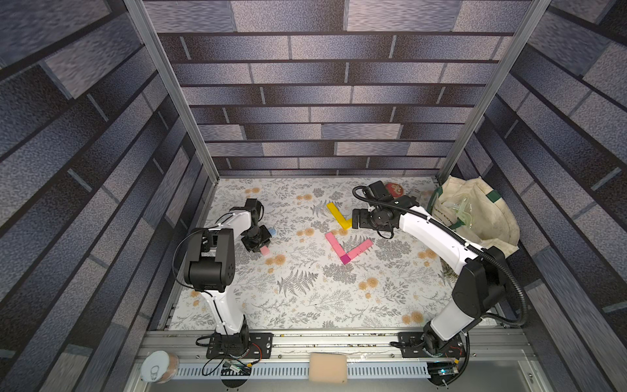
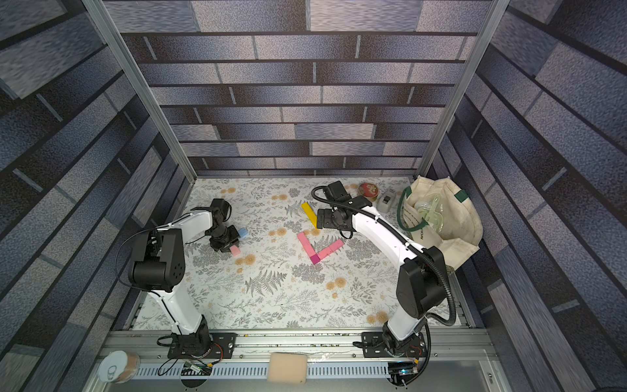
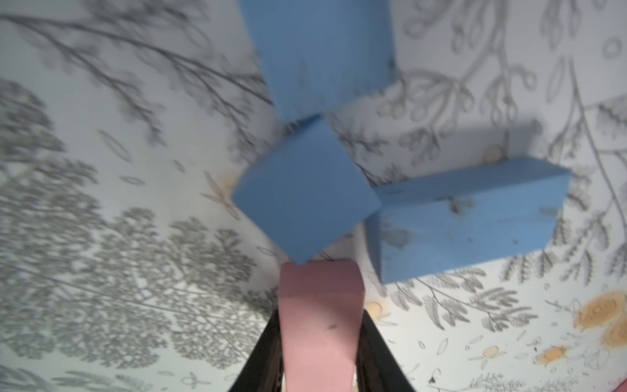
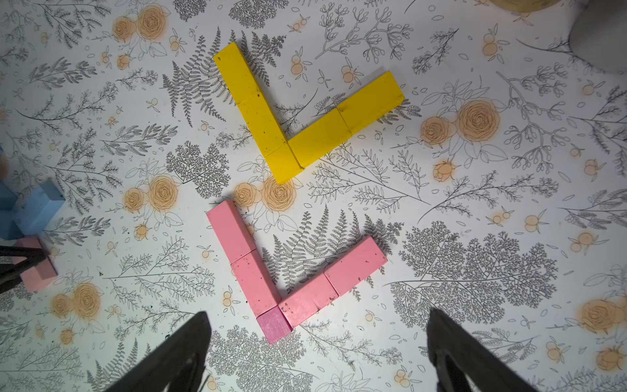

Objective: Assemble the letter v with building blocks
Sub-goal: Move the building block to the center of the board.

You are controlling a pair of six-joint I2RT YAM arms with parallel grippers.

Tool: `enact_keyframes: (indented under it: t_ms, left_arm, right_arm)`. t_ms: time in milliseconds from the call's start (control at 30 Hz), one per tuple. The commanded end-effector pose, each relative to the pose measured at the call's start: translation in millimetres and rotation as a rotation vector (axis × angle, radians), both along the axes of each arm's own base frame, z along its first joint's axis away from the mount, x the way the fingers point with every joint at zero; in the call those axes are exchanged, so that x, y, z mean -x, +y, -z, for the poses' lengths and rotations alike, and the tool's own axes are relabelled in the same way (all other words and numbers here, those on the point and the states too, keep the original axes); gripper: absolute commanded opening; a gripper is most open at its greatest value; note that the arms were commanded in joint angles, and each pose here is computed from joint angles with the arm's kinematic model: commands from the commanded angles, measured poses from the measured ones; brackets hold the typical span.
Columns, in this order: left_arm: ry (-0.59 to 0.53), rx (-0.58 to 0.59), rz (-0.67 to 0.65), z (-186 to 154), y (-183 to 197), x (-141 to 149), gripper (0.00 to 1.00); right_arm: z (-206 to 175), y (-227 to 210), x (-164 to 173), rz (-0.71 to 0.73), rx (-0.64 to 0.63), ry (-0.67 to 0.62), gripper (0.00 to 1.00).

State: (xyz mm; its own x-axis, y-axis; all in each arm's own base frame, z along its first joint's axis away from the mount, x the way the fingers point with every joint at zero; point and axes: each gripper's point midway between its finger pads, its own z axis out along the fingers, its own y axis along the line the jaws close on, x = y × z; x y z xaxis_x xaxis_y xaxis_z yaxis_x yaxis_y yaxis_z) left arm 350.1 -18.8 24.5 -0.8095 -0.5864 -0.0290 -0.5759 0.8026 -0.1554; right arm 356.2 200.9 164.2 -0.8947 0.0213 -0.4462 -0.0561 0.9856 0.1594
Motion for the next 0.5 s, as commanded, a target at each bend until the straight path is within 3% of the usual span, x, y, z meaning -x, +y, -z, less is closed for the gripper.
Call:
enact_keyframes:
  t_ms: [0,333,467]
  left_arm:
    - [0.014,-0.028,0.049,1,-5,-2,0.28]
    - [0.039,-0.037,0.01,10,16,2,0.32]
    - [0.015,-0.013,0.028,5,7,2,0.35]
  right_arm:
    - [-2,10,-3,-0.008,-0.012,-0.006,1.0]
    - [-1,25,-3,-0.051,0.013,-0.003,1.0]
    - [1,38,-5,-0.078,0.021,-0.007,1.0]
